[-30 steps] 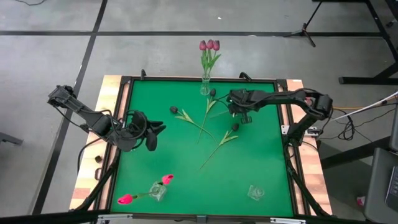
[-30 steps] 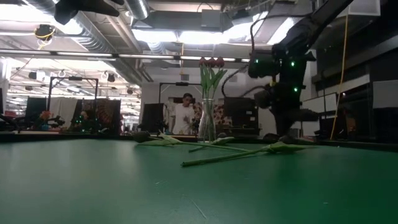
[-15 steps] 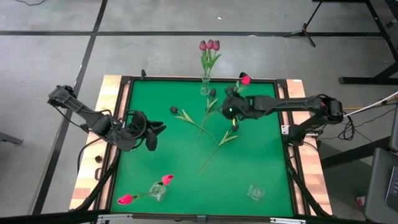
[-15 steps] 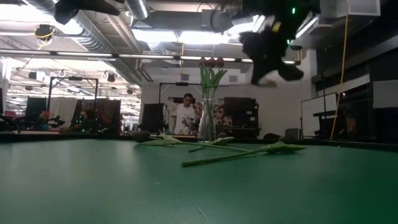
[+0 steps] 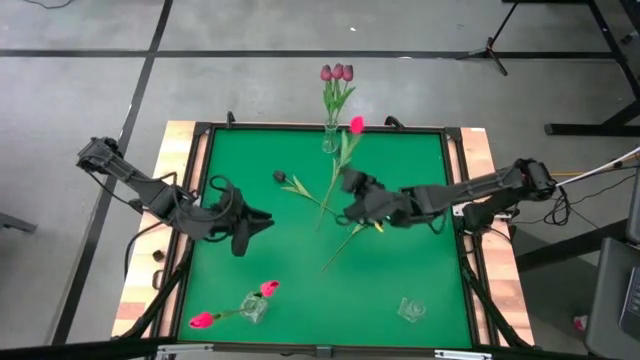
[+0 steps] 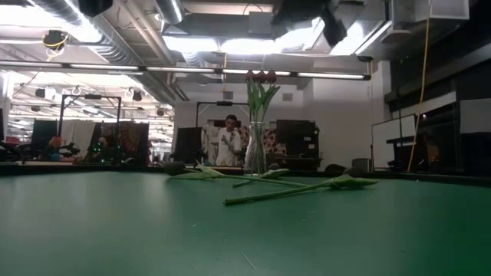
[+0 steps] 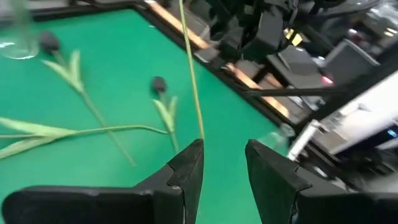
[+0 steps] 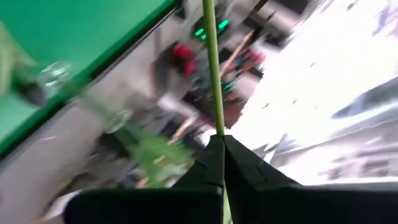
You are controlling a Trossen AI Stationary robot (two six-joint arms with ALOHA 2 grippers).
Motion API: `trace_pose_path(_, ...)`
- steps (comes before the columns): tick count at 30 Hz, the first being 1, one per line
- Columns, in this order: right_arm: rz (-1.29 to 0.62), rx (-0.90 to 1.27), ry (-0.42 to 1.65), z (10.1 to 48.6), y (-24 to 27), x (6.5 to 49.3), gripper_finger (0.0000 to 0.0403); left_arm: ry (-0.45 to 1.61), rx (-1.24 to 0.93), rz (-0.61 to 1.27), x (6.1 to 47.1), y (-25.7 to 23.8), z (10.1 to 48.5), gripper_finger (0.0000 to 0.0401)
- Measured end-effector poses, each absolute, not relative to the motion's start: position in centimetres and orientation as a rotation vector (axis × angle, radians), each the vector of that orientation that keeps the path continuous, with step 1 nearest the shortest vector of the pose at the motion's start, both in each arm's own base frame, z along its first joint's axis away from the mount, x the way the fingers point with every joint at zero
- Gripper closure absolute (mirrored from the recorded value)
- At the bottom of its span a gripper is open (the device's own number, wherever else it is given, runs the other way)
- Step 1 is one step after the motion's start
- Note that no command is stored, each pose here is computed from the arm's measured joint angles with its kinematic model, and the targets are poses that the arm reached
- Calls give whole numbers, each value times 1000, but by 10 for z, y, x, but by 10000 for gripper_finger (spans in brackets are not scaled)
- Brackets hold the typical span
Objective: Sort flowers into vase by color
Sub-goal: Put the red tulip into the bottom left transparent vase
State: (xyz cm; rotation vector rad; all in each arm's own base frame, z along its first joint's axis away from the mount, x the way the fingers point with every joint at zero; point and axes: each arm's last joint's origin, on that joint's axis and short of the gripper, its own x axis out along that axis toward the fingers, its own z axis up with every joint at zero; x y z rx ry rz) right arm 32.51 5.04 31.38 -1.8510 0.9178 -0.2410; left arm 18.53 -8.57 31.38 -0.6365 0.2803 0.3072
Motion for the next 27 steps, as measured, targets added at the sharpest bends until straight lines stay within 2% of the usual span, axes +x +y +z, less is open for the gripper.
trace_pose_path(5, -175, -2013, 711, 326, 82, 325, 403, 286, -656, 238, 189, -84, 317, 284)
trace_pose_path(11, -110, -2077, 489, 334, 102, 324, 403, 323, -704, 160, 195, -77, 318, 284)
trace_pose_path(20, -102, -2108, 342, 338, 105, 329, 403, 336, -746, -107, 225, -71, 319, 284)
trace_pose_path(27, -87, -2207, 239, 340, 109, 332, 403, 388, -767, -134, 243, -59, 309, 284)
